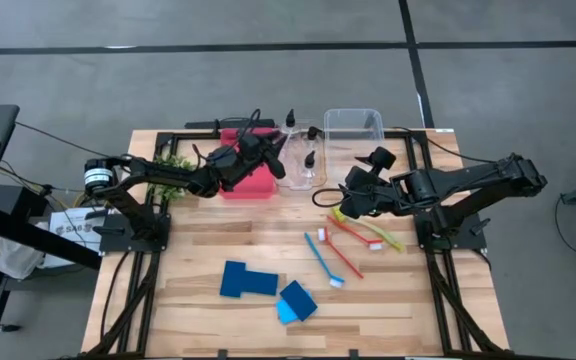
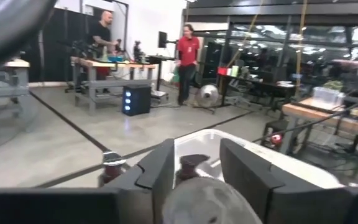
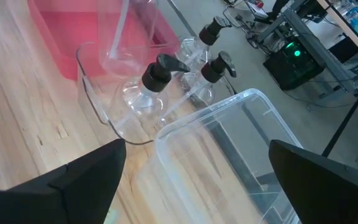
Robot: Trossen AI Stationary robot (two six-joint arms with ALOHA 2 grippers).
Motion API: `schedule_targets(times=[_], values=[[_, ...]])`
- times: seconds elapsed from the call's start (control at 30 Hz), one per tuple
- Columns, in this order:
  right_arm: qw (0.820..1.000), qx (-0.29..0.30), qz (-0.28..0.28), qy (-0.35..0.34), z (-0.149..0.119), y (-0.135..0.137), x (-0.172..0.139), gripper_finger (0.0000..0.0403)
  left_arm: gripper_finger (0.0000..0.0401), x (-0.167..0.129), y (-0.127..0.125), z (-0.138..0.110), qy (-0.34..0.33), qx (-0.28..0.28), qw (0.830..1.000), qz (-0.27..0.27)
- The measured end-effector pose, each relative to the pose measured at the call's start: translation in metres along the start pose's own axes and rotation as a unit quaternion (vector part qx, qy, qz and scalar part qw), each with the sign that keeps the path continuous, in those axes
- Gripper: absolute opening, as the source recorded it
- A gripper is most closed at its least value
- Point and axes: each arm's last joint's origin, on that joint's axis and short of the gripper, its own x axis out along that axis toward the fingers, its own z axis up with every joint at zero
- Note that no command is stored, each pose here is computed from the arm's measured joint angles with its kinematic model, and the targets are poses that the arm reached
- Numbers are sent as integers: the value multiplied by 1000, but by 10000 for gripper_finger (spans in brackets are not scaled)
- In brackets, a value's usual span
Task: Pick & Place Kitchen Sink Supplies
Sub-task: Put the soap dispenser into the left transparent bin
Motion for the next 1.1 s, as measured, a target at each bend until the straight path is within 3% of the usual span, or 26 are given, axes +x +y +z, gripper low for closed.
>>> schedule_targets(times=[0.13, 0.47, 0.77, 1.1], values=[[1000, 0, 0, 0, 0, 0, 0, 392, 99, 0, -1, 0, 1, -11, 1000, -19], [1000, 0, 0, 0, 0, 0, 0, 393, 127, 0, -1, 0, 1, -10, 1000, -17], [1000, 2, 2, -1, 0, 0, 0, 392, 98, 0, -1, 0, 1, -11, 1000, -18], [1000, 2, 2, -1, 0, 0, 0, 392, 142, 0, -2, 0, 3, -20, 999, -41]])
